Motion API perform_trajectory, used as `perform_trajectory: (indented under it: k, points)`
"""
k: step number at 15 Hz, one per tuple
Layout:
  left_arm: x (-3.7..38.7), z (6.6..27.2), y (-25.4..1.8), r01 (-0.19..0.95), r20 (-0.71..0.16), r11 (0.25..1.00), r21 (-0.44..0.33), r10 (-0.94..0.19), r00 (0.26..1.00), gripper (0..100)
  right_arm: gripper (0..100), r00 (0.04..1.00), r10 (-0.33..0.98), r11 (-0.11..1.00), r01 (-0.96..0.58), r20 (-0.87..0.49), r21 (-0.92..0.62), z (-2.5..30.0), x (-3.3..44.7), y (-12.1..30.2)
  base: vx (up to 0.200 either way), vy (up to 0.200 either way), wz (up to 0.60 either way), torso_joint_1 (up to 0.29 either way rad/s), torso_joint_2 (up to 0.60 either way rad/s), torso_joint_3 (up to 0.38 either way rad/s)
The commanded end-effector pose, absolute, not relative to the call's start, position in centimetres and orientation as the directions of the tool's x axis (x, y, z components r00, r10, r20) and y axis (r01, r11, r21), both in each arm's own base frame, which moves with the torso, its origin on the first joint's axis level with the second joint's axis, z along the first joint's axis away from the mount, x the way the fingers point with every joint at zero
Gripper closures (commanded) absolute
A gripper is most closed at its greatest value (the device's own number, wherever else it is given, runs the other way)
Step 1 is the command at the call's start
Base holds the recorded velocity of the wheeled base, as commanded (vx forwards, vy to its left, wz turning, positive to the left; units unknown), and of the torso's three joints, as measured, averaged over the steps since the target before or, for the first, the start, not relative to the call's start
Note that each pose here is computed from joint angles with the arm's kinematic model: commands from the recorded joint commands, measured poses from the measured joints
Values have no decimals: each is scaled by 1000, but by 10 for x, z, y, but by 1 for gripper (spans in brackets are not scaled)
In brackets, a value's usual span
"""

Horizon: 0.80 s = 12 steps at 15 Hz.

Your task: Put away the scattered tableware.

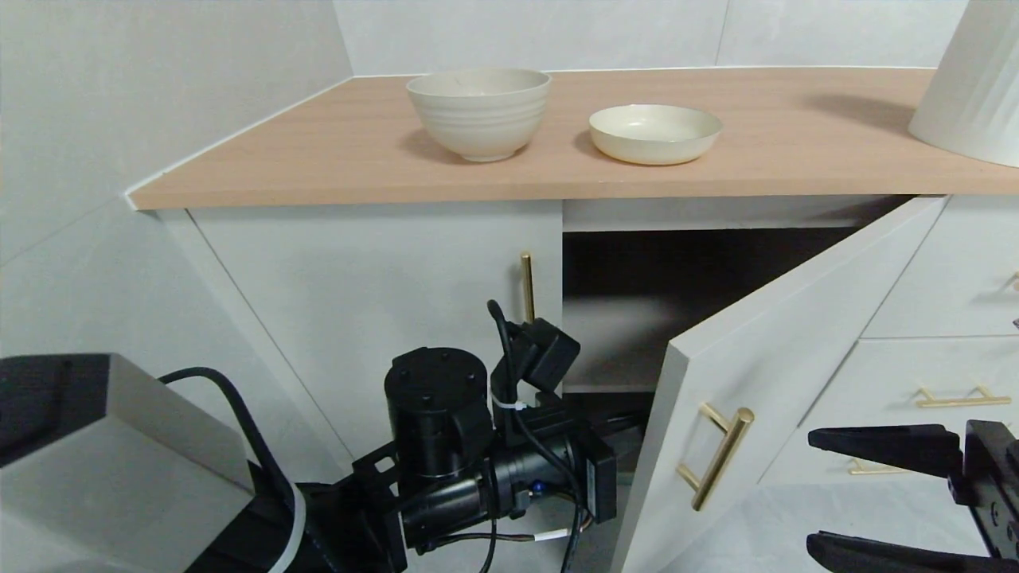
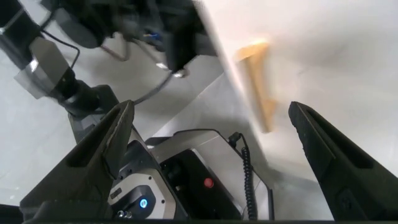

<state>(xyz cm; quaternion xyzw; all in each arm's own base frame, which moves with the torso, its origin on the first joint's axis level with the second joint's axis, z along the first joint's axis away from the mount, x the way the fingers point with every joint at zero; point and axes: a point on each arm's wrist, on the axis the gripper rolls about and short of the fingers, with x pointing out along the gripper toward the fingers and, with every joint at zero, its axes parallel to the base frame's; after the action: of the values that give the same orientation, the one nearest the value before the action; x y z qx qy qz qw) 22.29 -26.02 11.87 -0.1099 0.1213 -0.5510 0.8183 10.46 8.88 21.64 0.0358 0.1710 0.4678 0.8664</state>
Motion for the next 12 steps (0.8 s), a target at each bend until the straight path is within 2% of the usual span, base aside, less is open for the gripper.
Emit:
perform_trajectory:
  k: [1, 9, 12]
  points:
    - [231, 117, -270, 878, -83, 359, -317, -932, 352, 100, 0, 503, 823, 560, -798, -265, 223, 216, 105, 89, 0, 0, 0, 0, 0, 0]
    - [241, 117, -282, 877, -86, 359, -321, -933, 350, 100, 0, 505, 824, 559, -800, -256, 220, 218, 103, 88, 0, 0, 0, 0, 0, 0]
    - [245, 121, -287, 877, -89, 358, -322, -933, 348, 100, 0, 506, 825, 558, -801, -252, 218, 218, 103, 87, -200, 0, 0, 4, 4, 1]
